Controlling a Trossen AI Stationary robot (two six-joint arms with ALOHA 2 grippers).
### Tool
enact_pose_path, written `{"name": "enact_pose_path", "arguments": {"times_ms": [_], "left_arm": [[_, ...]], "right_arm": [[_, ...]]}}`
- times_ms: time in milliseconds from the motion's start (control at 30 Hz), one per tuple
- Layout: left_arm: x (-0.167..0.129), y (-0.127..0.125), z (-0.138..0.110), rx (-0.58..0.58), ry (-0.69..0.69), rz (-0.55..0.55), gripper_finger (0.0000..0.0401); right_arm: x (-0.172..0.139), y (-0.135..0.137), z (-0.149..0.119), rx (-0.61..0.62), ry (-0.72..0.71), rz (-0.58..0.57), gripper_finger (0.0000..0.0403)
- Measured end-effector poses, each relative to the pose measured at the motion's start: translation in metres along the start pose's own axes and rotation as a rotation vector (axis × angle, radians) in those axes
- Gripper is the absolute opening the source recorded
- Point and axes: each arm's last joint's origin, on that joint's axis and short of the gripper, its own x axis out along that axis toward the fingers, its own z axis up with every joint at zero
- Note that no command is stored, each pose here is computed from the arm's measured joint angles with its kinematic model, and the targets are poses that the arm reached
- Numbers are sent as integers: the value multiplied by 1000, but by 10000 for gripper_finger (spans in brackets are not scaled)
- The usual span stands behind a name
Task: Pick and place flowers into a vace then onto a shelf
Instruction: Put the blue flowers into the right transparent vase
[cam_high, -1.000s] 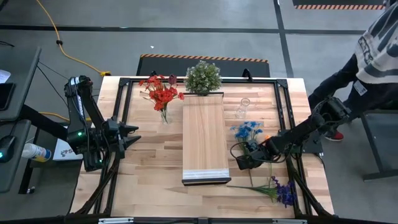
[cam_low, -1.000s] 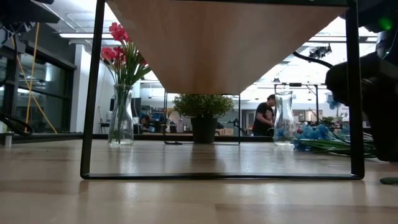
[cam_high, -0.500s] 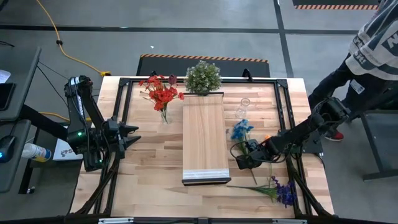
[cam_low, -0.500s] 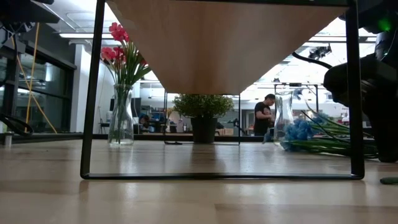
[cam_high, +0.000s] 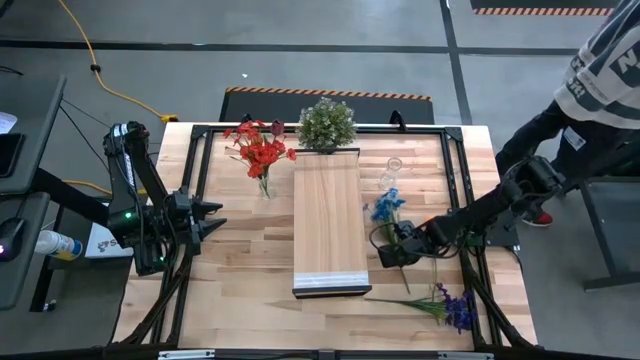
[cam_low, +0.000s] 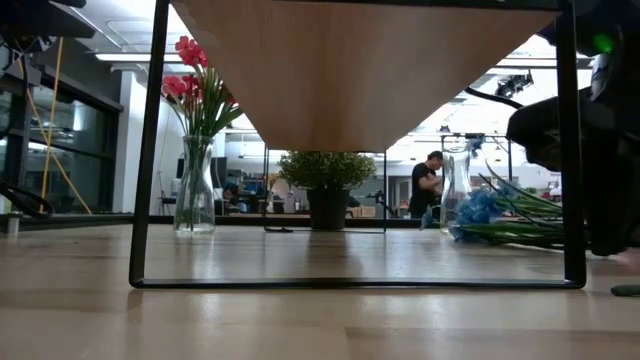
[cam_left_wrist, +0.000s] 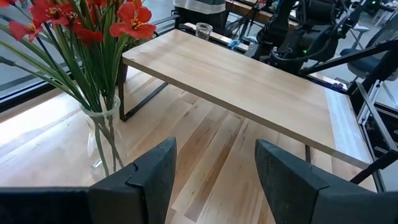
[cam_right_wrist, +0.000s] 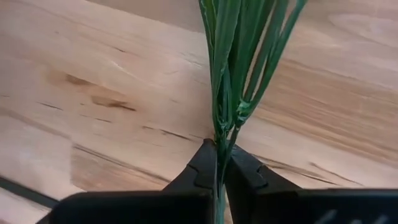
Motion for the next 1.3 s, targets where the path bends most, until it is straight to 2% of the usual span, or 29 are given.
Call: {"name": "enact_pose_path", "arguments": {"times_ms": [533, 933, 1300], "left_arm": [[0, 0, 0, 4, 0, 1, 250], [0, 0, 0, 5, 0, 2, 250], [0, 0, 0, 5, 0, 2, 250]], "right_arm": [[-33, 4, 5, 24, 39, 153, 4], [-63, -16, 7, 42, 107, 121, 5], [-86, -22, 9, 43, 126, 236, 3]]}}
